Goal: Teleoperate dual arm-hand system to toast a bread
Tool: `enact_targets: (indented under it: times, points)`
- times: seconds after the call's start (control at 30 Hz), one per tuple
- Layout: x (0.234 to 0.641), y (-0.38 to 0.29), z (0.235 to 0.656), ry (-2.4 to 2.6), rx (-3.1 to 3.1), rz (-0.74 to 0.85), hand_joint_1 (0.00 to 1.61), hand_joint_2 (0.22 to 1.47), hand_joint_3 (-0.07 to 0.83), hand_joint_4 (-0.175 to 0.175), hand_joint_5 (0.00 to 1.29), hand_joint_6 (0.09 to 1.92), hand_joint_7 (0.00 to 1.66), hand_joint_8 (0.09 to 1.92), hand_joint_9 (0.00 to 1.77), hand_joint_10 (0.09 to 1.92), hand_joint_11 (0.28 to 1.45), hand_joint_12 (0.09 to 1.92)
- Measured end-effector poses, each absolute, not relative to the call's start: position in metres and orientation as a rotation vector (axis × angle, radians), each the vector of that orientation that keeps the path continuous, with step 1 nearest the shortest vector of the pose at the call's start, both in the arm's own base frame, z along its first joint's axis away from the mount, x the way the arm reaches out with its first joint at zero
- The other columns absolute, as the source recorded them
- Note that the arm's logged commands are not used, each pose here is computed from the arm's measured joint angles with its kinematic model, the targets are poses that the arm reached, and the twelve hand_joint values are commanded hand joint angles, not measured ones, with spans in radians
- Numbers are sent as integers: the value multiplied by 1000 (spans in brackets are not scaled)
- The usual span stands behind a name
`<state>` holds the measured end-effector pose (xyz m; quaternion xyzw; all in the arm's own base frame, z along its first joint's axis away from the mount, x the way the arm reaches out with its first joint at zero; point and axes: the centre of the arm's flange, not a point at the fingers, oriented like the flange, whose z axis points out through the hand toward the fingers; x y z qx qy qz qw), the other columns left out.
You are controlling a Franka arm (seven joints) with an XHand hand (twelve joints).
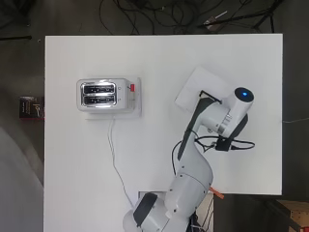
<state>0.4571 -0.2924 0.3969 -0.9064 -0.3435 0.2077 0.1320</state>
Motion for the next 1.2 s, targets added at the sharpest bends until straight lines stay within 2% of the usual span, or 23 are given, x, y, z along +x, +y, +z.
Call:
enact_targets:
  times: [0.3, 0.47, 0.6, 0.73, 0.87, 1.0, 1.13, 1.17, 1.2]
  points:
    - [477, -312, 414, -916, -2695, 640, 160, 1125, 0, 94, 518, 87, 637, 87, 733, 87, 556, 87]
    - [492, -325, 424, -906, -2660, 667, 136, 1074, -15, 119, 385, 87, 468, 87, 566, 87, 475, 87]
    - [522, -329, 439, -951, -2610, 681, 146, 1049, -15, 137, 392, 87, 445, 87, 528, 87, 448, 87]
    - [538, -325, 449, -1032, -2587, 659, 176, 1046, -8, 137, 408, 87, 466, 87, 543, 87, 449, 87]
    - [536, -315, 423, -1092, -2516, 671, 260, 1023, -7, 134, 482, 87, 567, 87, 646, 87, 486, 87]
    - [525, -300, 392, -1173, -2479, 736, 310, 989, -13, 110, 494, 87, 584, 87, 687, 87, 503, 87]
    - [514, -289, 365, -1211, -2421, 826, 309, 961, -18, 104, 512, 87, 593, 87, 696, 87, 510, 87]
    - [514, -288, 364, -1216, -2413, 840, 312, 956, -14, 110, 553, 87, 610, 87, 708, 87, 515, 87]
    - [516, -288, 364, -1221, -2407, 853, 394, 1010, -4, 135, 693, 87, 673, 87, 750, 87, 531, 87]
